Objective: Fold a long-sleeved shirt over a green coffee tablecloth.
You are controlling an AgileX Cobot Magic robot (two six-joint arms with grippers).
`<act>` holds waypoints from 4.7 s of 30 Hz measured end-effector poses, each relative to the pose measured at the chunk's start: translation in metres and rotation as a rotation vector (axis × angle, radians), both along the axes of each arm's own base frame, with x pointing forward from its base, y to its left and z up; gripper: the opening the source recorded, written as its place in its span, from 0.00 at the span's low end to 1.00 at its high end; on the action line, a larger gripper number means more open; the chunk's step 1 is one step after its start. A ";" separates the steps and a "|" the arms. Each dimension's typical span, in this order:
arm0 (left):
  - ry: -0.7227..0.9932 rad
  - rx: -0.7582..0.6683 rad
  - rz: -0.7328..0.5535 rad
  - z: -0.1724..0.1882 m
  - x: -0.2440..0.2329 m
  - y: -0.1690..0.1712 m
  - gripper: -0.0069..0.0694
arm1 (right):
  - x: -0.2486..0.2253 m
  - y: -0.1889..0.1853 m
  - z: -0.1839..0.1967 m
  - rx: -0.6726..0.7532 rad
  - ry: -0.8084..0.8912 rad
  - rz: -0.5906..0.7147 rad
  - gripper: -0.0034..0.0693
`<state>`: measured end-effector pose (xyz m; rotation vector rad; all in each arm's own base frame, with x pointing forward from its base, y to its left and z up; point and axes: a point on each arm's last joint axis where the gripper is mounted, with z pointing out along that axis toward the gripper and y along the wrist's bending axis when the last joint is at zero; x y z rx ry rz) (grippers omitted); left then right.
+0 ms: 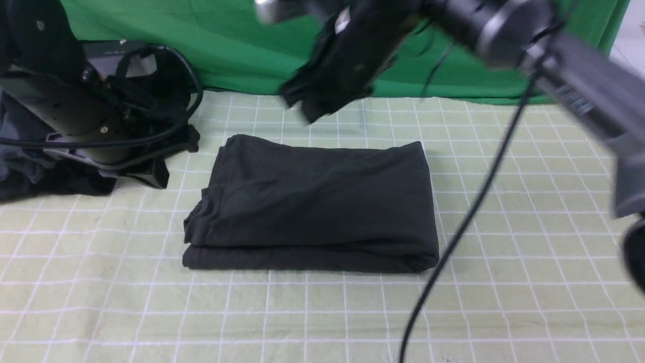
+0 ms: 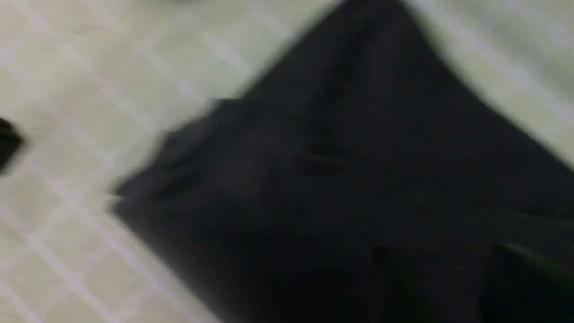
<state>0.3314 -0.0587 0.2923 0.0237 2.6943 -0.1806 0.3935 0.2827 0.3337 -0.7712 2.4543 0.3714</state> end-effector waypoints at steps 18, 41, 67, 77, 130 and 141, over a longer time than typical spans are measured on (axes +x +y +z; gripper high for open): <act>0.213 -0.116 0.057 -0.098 0.040 -0.017 0.55 | -0.067 -0.097 -0.012 -0.172 0.139 -0.034 0.06; 0.203 0.009 -0.132 -0.070 0.023 -0.010 0.15 | -0.063 -0.095 -0.023 -0.171 0.134 -0.020 0.09; 0.133 -0.171 -0.151 -0.065 0.030 -0.061 0.09 | -0.039 -0.061 -0.082 -0.026 0.257 -0.002 0.05; 0.251 -0.061 -0.079 -0.121 0.026 -0.044 0.08 | -0.037 -0.065 -0.159 -0.208 0.462 -0.017 0.05; -0.583 -0.088 0.029 0.140 -0.151 0.031 0.08 | -0.266 -0.216 0.087 0.401 -0.873 -0.172 0.05; -0.833 -0.141 0.037 0.092 -0.275 0.045 0.08 | -0.362 -0.267 0.019 0.664 -1.300 -0.200 0.06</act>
